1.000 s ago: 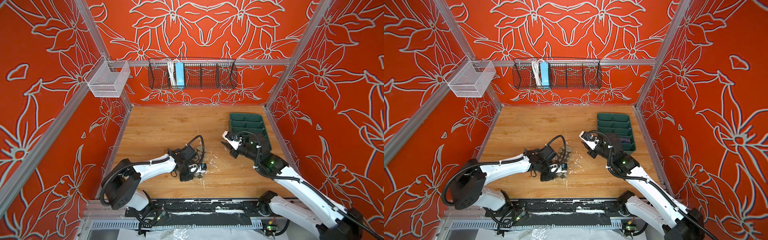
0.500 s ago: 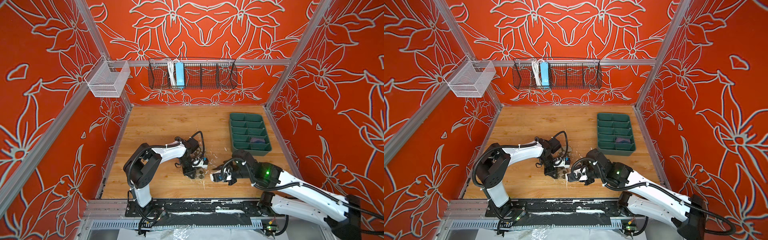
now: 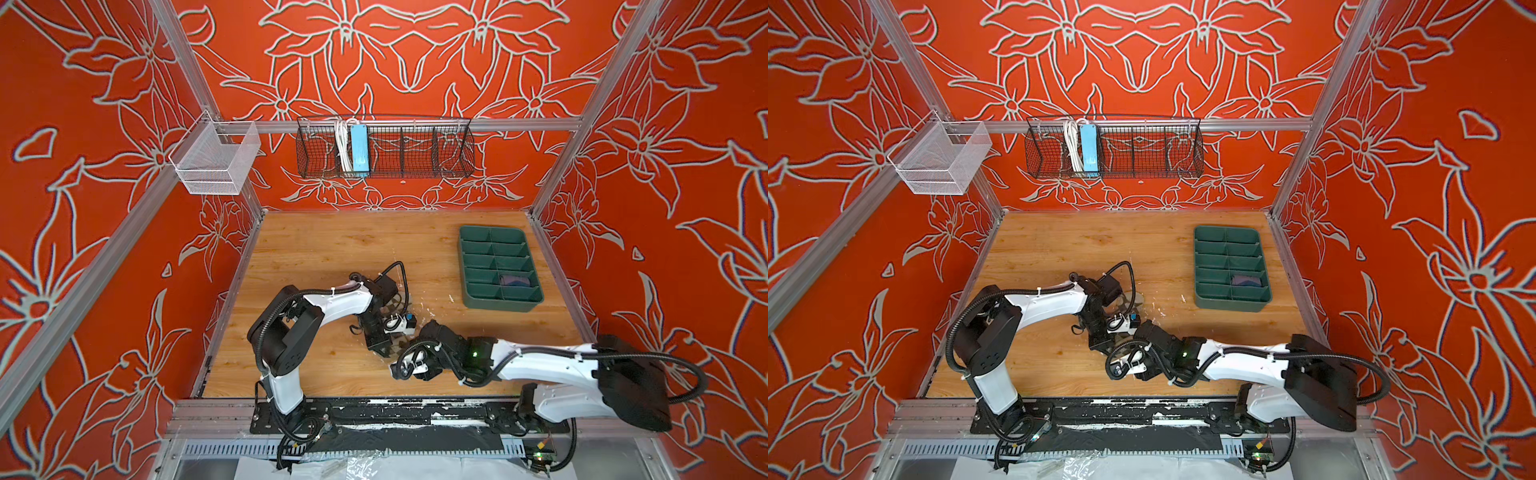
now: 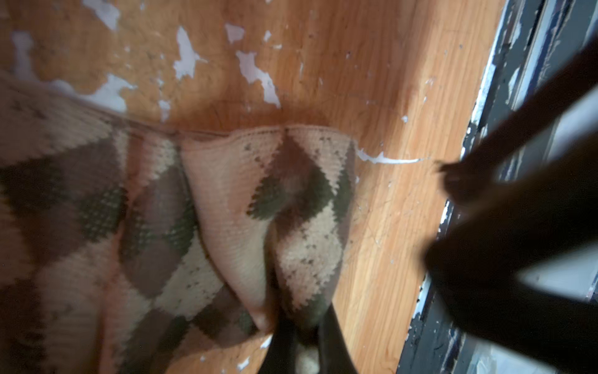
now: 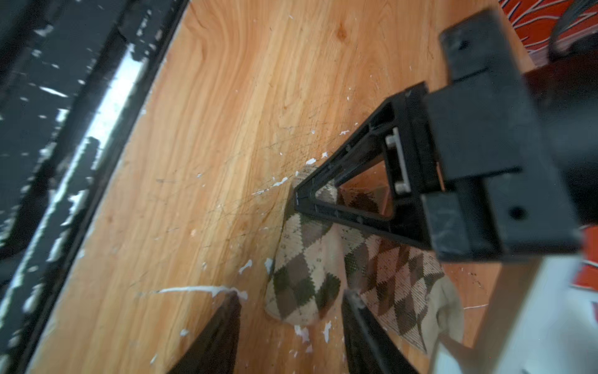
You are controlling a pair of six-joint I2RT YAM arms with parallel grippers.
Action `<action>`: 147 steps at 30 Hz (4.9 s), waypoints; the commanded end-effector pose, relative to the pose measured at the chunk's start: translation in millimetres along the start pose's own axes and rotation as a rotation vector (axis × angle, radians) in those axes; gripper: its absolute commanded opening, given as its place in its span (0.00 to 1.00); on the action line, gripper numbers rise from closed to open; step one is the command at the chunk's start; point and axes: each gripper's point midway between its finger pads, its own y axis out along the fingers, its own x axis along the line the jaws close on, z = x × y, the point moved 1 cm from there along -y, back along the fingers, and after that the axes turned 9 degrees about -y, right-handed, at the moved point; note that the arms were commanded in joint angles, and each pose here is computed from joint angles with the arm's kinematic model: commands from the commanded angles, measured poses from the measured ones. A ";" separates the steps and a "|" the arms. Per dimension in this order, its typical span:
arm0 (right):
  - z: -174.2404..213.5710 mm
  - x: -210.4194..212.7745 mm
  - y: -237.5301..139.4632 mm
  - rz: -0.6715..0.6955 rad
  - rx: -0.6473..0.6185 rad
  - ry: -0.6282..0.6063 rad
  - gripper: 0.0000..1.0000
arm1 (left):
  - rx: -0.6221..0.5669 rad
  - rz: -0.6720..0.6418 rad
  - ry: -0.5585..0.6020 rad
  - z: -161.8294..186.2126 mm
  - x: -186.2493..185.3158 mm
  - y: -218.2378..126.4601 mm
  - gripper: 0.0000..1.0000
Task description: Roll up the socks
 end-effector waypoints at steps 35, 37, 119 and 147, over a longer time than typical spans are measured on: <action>5.0 13.0 3.6 -0.461 -0.030 0.275 0.00 | -0.651 -0.821 -0.102 19.0 42.3 -141.5 0.72; 1.6 14.7 -1.5 -0.534 -0.058 0.321 0.00 | -0.768 -0.942 -0.107 29.8 37.8 -174.2 0.77; 63.3 -121.1 -135.7 0.317 -0.238 0.466 0.36 | 0.004 -0.101 0.033 6.2 -18.1 0.4 0.03; 25.4 -47.8 12.3 0.194 0.013 -0.060 0.56 | -0.001 0.023 -0.143 -12.5 4.4 -6.7 0.05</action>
